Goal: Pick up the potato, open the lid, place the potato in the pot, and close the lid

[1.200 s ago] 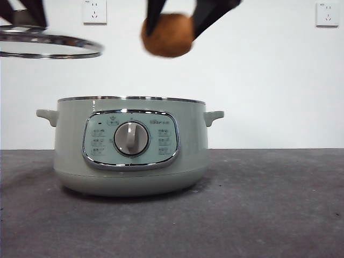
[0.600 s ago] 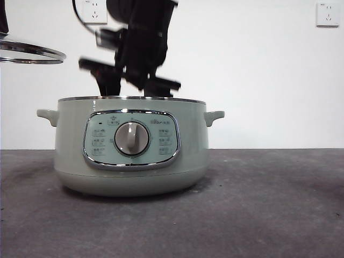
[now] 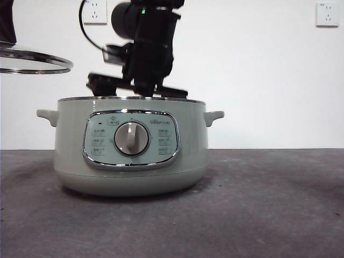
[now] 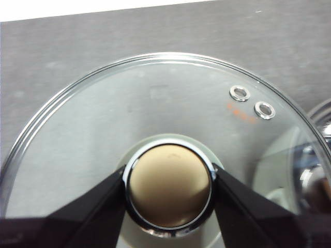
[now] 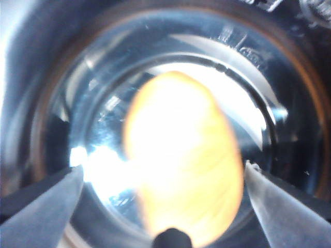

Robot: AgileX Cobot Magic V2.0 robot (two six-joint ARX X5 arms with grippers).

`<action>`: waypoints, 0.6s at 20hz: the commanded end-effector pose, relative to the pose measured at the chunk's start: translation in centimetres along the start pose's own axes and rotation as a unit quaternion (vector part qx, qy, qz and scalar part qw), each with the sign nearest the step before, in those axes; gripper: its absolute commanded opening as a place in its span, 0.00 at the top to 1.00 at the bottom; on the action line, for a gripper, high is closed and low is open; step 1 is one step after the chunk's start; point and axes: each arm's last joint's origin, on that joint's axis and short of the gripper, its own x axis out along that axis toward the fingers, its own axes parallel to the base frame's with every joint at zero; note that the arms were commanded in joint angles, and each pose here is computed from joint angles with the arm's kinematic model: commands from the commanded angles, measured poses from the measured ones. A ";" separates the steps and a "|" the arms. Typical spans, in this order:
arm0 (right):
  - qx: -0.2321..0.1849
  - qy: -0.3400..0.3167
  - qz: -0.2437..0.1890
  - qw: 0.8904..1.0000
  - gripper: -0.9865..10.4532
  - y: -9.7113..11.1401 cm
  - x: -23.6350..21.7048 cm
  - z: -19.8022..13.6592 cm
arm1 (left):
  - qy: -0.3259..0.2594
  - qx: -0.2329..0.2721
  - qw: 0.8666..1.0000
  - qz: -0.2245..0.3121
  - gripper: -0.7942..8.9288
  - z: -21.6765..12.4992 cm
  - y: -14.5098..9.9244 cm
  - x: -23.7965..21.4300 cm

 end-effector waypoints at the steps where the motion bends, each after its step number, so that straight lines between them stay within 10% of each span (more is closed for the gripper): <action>1: -0.011 -0.044 0.001 0.999 0.31 0.7 -4.6 0.1 | -0.026 -0.006 1.000 -0.005 0.93 0.6 0.0 -0.4; 12: -0.021 -0.076 -0.080 0.994 0.31 -0.8 -21.2 -6.6 | -0.014 0.047 0.994 -0.094 0.93 0.3 -6.1 -0.5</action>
